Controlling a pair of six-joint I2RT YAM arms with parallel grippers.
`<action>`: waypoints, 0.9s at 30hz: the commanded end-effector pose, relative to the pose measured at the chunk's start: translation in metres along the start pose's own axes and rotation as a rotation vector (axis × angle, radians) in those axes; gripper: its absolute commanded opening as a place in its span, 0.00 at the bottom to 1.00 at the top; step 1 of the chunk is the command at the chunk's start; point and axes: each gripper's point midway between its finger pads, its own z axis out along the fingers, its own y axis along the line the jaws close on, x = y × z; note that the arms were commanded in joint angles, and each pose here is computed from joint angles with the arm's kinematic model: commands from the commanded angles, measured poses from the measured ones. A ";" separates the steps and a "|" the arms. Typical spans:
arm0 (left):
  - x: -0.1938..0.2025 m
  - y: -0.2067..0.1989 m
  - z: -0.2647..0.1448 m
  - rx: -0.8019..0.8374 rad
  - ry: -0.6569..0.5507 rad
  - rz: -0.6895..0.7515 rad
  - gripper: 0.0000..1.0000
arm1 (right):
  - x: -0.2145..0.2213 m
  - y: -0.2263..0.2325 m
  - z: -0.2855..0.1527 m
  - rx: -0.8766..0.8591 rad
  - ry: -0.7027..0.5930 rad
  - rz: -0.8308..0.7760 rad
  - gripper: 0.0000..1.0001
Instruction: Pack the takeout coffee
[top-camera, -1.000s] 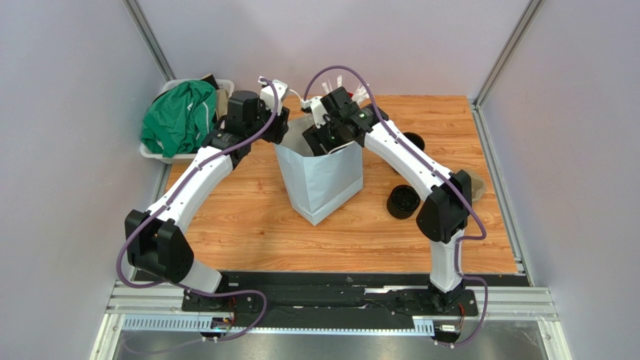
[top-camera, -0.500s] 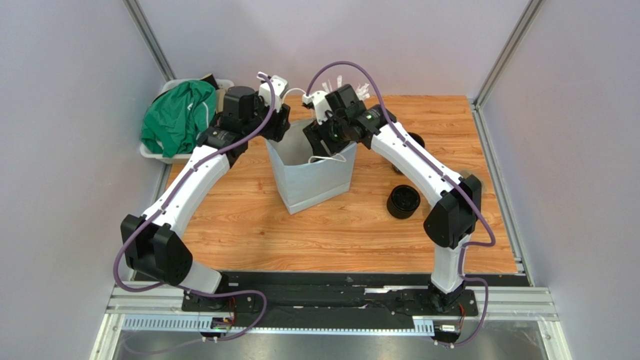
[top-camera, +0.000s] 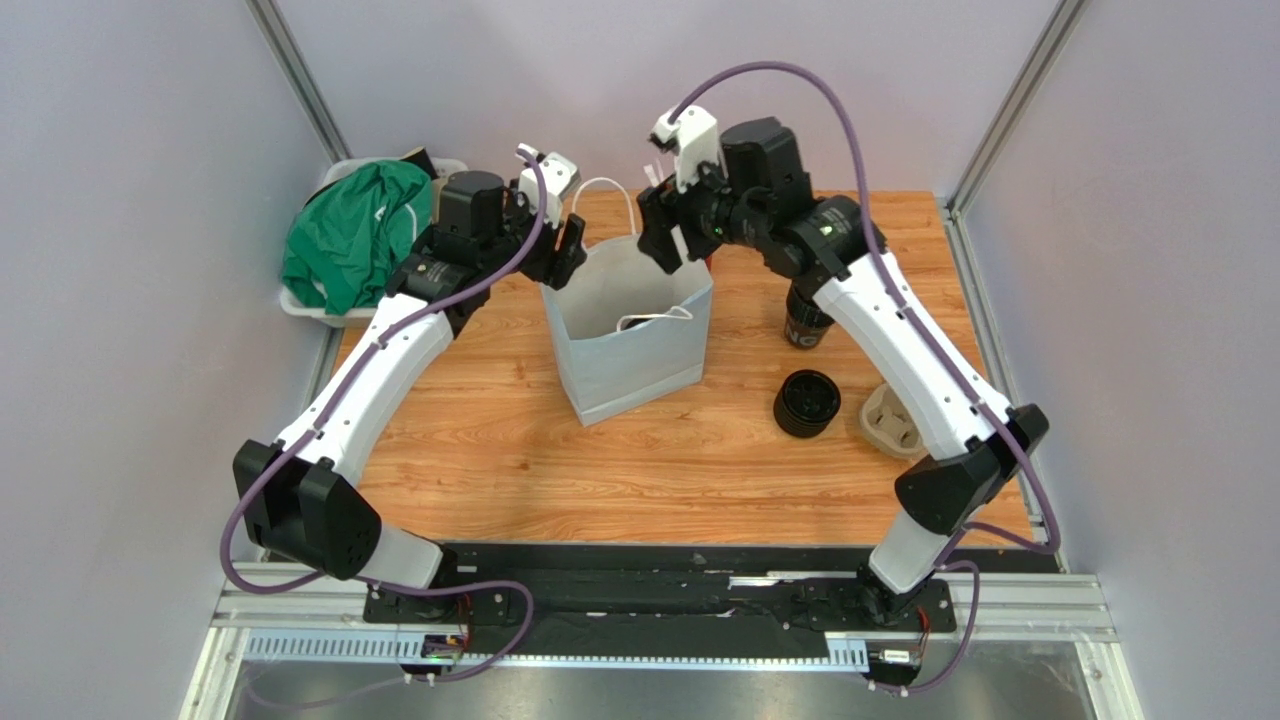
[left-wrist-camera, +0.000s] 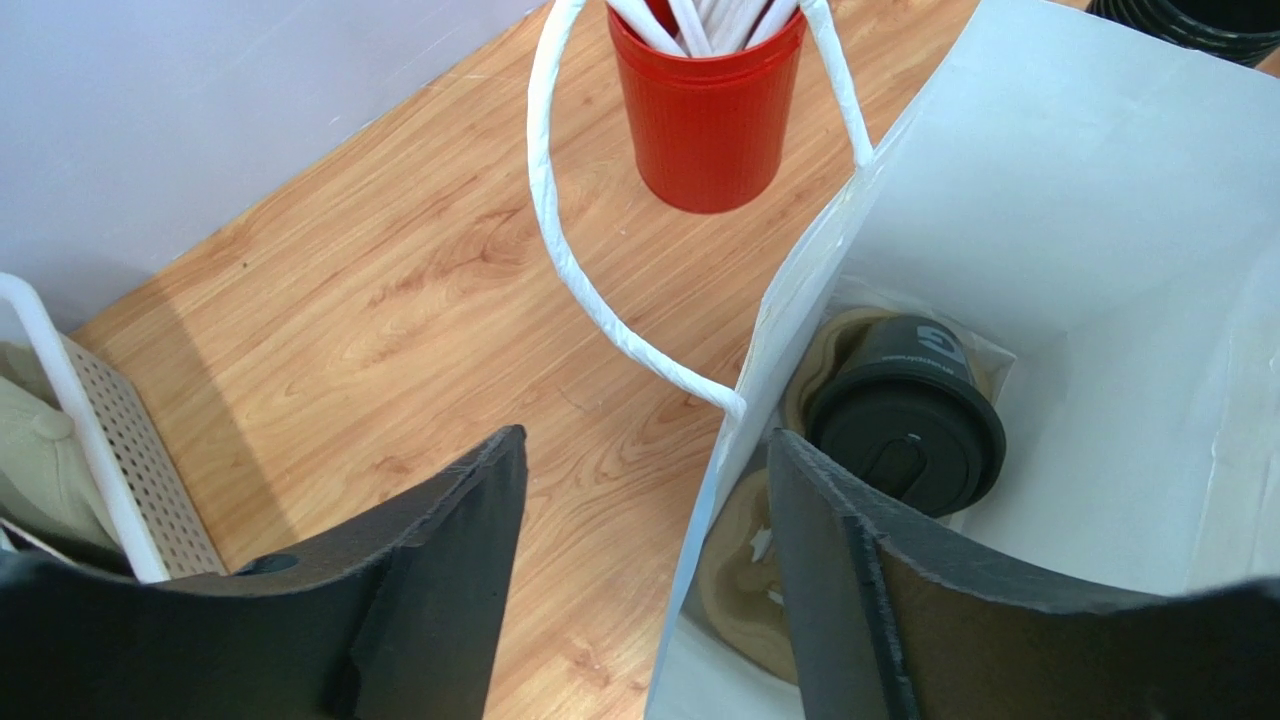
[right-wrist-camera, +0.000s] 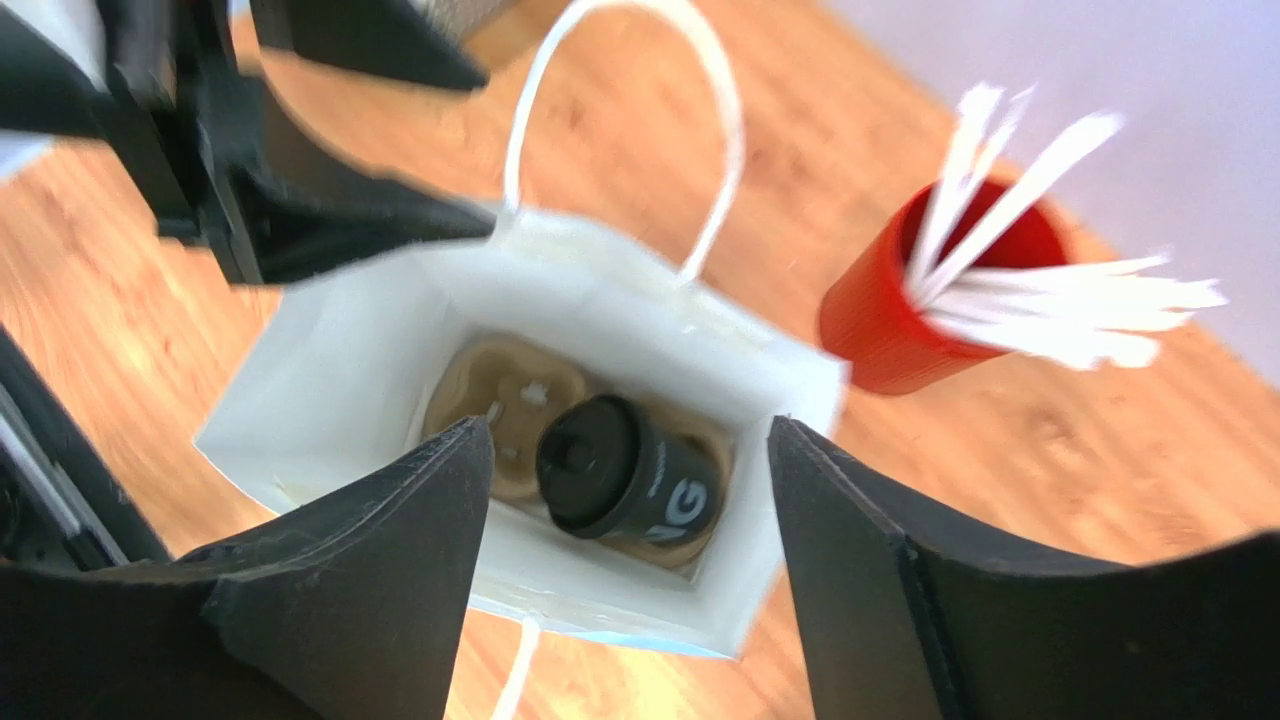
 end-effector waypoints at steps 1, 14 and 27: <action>-0.023 -0.001 -0.017 -0.001 -0.055 0.058 0.71 | -0.062 -0.042 -0.047 0.121 -0.214 0.082 0.70; -0.050 -0.006 -0.071 0.022 -0.031 0.209 0.95 | -0.009 -0.150 0.012 0.284 -0.119 0.268 0.59; 0.010 0.004 -0.118 0.036 0.106 0.243 0.97 | 0.013 -0.195 0.064 0.351 -0.099 0.264 0.51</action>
